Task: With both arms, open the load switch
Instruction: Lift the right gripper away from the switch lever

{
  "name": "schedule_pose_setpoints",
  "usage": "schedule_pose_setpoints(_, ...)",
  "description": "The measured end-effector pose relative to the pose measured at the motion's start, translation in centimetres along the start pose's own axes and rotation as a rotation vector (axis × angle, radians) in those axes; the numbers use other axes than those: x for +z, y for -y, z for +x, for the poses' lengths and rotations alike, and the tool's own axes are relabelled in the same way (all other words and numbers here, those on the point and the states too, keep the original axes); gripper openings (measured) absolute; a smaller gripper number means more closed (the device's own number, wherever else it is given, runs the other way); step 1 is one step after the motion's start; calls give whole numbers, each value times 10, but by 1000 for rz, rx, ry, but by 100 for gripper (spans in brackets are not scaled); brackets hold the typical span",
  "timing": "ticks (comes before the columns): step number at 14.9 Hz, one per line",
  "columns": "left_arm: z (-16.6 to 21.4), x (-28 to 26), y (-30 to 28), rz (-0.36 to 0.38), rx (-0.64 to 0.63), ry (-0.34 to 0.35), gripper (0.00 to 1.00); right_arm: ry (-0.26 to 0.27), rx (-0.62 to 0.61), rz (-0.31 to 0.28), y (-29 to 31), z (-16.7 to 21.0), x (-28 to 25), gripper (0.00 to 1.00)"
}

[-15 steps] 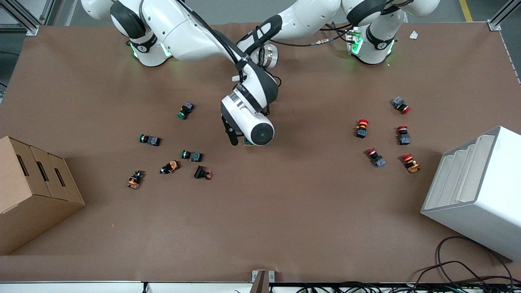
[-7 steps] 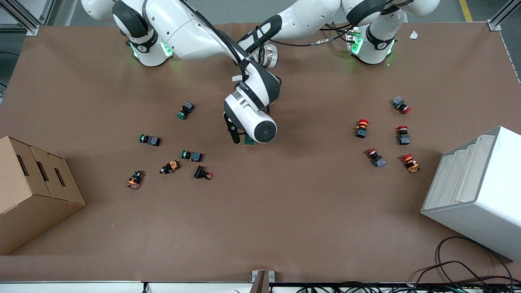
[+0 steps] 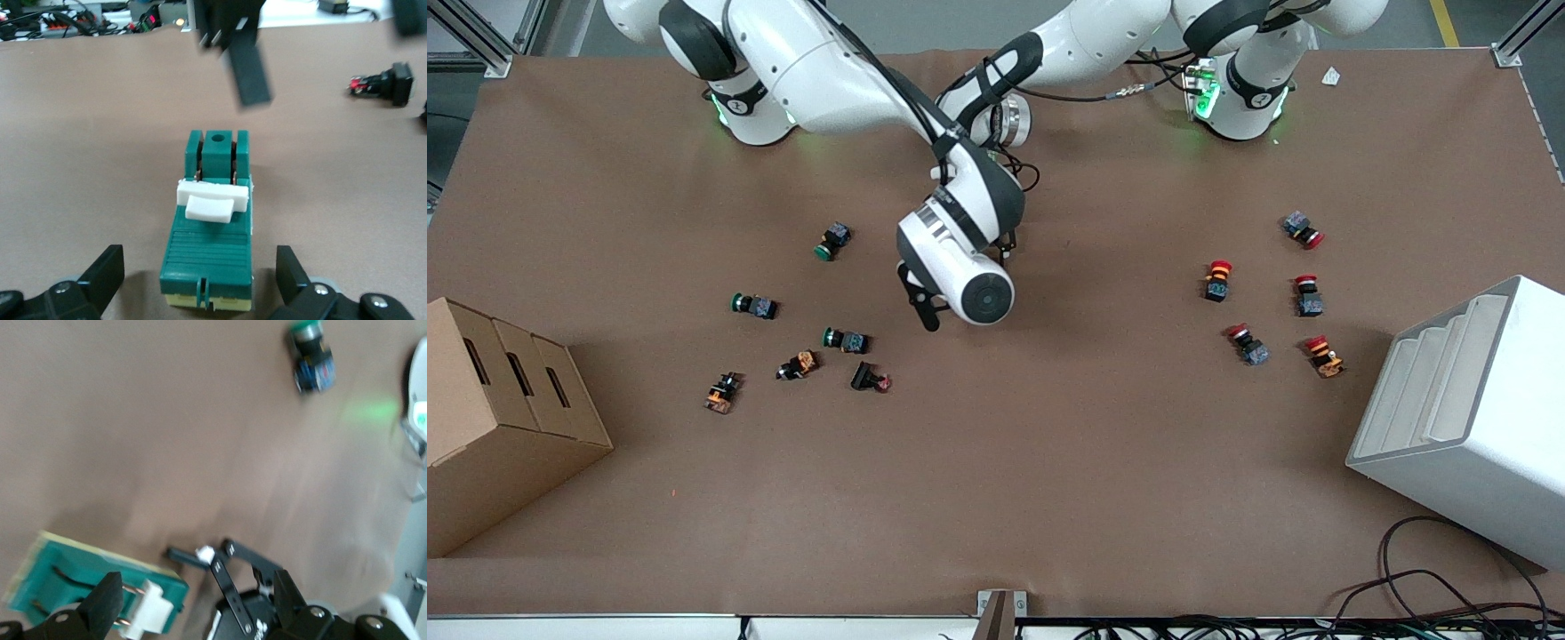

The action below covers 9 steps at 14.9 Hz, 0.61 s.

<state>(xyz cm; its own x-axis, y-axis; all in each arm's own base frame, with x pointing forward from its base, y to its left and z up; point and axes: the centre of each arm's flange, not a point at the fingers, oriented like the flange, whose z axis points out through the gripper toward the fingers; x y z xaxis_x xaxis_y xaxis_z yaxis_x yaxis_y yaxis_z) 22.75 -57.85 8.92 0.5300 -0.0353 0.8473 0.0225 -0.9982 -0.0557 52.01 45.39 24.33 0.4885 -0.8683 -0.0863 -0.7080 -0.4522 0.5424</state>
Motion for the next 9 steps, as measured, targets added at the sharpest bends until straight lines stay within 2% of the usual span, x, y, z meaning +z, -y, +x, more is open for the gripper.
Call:
schedule_pose_setpoints(3, 39, -9, -21, 80, -14, 87, 100, -37, -147, 70, -14, 58, -48, 100)
schedule_pose_setpoints(6, 112, -19, -48, 128, -53, 180, 100, -48, -273, 116, -32, 105, -82, 100)
schedule_pose_setpoints(9, 182, -22, -52, 151, -128, 244, 100, -56, -412, 150, -57, 164, -108, 100)
